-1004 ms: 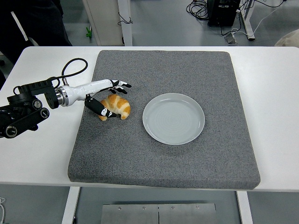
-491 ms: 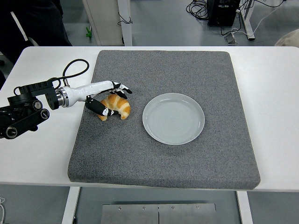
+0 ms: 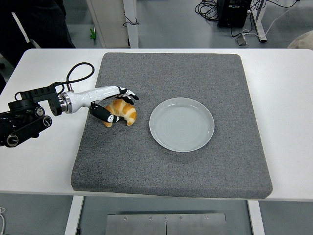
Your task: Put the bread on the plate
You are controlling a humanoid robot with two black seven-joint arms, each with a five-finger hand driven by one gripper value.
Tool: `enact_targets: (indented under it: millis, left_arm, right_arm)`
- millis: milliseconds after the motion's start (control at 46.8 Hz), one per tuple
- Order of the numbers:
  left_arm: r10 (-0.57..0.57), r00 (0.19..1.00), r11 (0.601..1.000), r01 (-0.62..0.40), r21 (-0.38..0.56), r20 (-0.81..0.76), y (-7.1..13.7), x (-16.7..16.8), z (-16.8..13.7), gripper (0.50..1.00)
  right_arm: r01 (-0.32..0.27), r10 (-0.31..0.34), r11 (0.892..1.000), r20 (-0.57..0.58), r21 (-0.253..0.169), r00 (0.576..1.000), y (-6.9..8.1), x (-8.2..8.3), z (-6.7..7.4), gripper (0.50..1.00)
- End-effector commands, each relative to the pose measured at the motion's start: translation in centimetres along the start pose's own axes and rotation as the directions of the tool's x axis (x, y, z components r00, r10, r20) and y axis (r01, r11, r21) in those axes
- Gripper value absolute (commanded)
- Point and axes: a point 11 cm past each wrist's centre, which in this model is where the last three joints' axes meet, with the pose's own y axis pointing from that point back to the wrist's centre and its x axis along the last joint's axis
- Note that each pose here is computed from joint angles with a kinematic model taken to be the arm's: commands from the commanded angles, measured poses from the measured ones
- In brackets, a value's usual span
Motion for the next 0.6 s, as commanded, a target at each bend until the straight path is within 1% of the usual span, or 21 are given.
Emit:
enact_targets:
  millis: [0, 128, 235, 427, 577]
  left_arm:
    - [-0.012, 1.000, 1.000, 0.011, 0.003, 0.021, 0.06, -0.27, -0.13, 0.722]
    - [0.011, 0.998, 1.000, -0.011, 0.010, 0.061, 0.12, -0.53, -0.38, 0.708]
    - [0.005, 0.997, 1.000, -0.006, 0.015, 0.074, 0.16, -0.93, -0.57, 0.702]
    - [0.022, 0.996, 1.000, -0.024, 0.015, 0.091, 0.23, -0.81, -0.64, 0.669]
    - [0.025, 0.995, 1.000, -0.027, 0.014, 0.097, 0.22, -0.69, -0.59, 0.633]
  right_arm:
    - [-0.001, 0.001, 1.000, 0.000, 0.000, 1.000, 0.00, 0.02, 0.00, 1.000]
    - [0.001, -0.001, 1.000, 0.000, 0.000, 1.000, 0.00, 0.00, 0.00, 1.000]
    - [-0.001, 0.001, 1.000, 0.000, 0.000, 1.000, 0.00, 0.02, 0.00, 1.000]
    - [0.001, -0.001, 1.000, 0.000, 0.000, 1.000, 0.00, 0.00, 0.00, 1.000]
    - [0.002, -0.002, 1.000, 0.001, 0.000, 1.000, 0.00, -0.05, 0.00, 1.000]
